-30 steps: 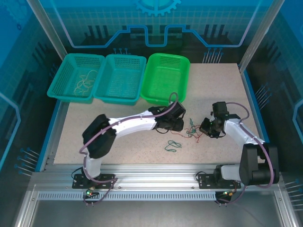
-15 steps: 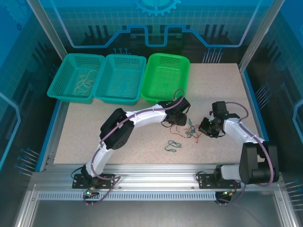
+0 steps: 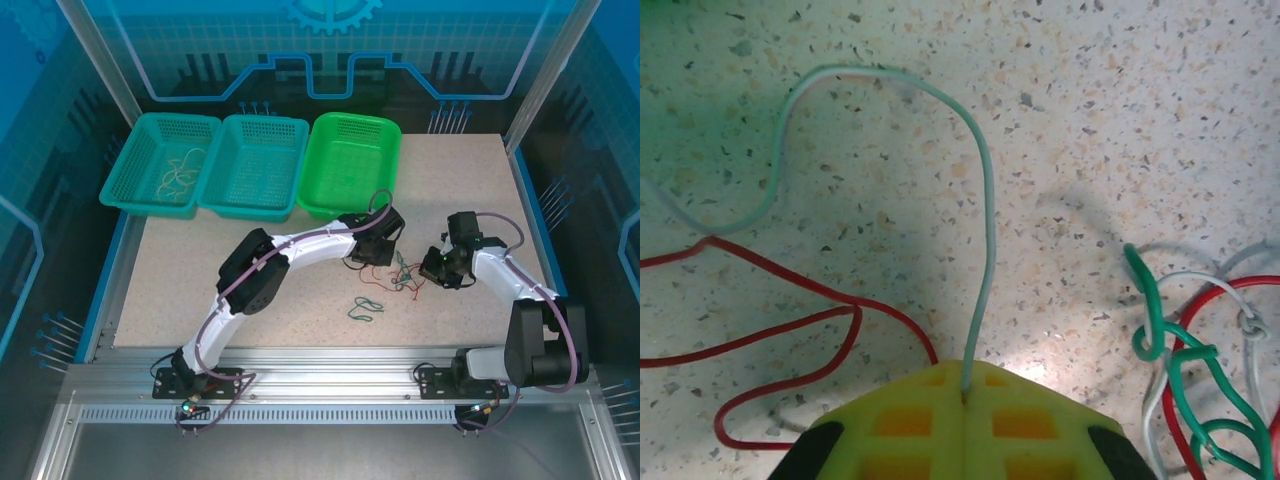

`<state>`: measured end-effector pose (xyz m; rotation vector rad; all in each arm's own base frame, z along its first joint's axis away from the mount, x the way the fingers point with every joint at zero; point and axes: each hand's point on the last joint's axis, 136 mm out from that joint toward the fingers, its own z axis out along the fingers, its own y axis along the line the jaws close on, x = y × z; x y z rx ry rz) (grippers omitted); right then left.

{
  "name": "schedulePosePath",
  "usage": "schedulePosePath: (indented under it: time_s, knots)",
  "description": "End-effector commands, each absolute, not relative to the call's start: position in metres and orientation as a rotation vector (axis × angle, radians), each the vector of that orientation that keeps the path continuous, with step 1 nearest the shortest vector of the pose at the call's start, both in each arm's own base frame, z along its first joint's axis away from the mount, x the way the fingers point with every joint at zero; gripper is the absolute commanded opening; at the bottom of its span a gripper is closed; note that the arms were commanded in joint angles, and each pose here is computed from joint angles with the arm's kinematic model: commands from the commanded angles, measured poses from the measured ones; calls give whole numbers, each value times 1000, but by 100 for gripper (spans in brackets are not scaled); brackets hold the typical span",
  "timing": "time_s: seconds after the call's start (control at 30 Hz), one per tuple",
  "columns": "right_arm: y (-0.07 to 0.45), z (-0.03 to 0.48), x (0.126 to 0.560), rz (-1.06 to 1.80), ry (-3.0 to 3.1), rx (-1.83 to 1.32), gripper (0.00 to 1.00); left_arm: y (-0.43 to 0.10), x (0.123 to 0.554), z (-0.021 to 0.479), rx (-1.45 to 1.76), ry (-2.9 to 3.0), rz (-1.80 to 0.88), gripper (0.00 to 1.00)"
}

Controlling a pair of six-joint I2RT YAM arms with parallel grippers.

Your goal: Untangle the cables

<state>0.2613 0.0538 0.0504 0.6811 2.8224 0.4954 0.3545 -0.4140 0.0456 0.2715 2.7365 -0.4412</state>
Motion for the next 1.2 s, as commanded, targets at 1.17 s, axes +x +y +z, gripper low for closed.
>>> schedulePosePath:
  time_s: [1.17]
  knots:
    - [34, 60, 279, 519, 2780, 815, 33, -246, 388, 411, -156, 2033, -781, 0]
